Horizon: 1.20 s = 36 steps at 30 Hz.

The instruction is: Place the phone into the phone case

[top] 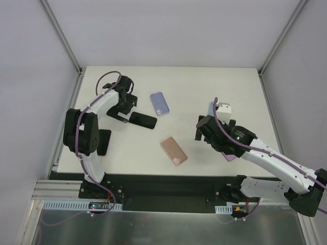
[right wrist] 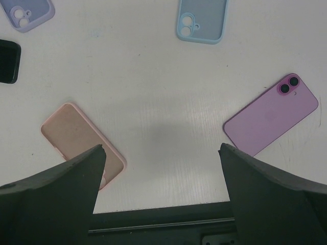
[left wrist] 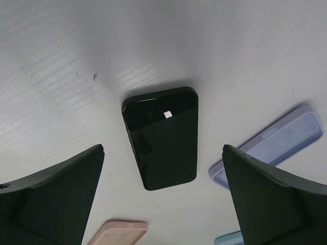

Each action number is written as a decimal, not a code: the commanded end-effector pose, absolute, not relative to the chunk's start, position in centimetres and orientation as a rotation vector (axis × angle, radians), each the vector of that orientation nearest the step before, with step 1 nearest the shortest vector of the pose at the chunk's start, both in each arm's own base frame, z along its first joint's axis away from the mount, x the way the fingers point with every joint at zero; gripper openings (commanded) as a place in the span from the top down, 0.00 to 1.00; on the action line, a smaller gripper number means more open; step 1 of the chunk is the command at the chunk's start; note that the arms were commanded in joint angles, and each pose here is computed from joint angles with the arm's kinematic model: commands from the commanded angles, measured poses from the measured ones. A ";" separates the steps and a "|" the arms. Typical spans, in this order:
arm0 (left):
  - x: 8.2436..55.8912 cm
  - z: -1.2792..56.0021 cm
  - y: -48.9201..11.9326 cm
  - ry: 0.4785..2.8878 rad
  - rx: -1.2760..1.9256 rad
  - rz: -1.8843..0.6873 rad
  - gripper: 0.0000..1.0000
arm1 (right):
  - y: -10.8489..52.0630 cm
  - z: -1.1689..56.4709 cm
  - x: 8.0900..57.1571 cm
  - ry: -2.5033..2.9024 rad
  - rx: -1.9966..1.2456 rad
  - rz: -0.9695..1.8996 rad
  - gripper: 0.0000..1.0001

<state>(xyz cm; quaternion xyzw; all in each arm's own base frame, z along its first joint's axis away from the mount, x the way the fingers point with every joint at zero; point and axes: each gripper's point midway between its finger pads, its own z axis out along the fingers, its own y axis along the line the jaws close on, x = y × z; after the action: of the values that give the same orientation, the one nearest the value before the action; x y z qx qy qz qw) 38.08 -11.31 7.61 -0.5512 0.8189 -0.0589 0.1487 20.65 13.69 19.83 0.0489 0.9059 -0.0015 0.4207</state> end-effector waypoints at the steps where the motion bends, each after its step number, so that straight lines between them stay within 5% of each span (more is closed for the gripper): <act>1: 38.7 7.8 -11.3 2.277 -1.719 -0.116 0.01 | 13.7 21.0 20.5 2.258 0.144 0.021 0.04; 36: 35.7 1.3 -12.9 2.310 -2.043 0.201 0.04 | 11.6 20.8 20.0 2.232 0.168 -0.027 0.04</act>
<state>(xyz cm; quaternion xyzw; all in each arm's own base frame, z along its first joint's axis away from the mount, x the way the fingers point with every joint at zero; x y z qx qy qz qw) 38.18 -13.69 2.20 -0.6411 0.7656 0.0266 0.0461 19.82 12.01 20.35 0.0621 0.9011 -0.0014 0.4292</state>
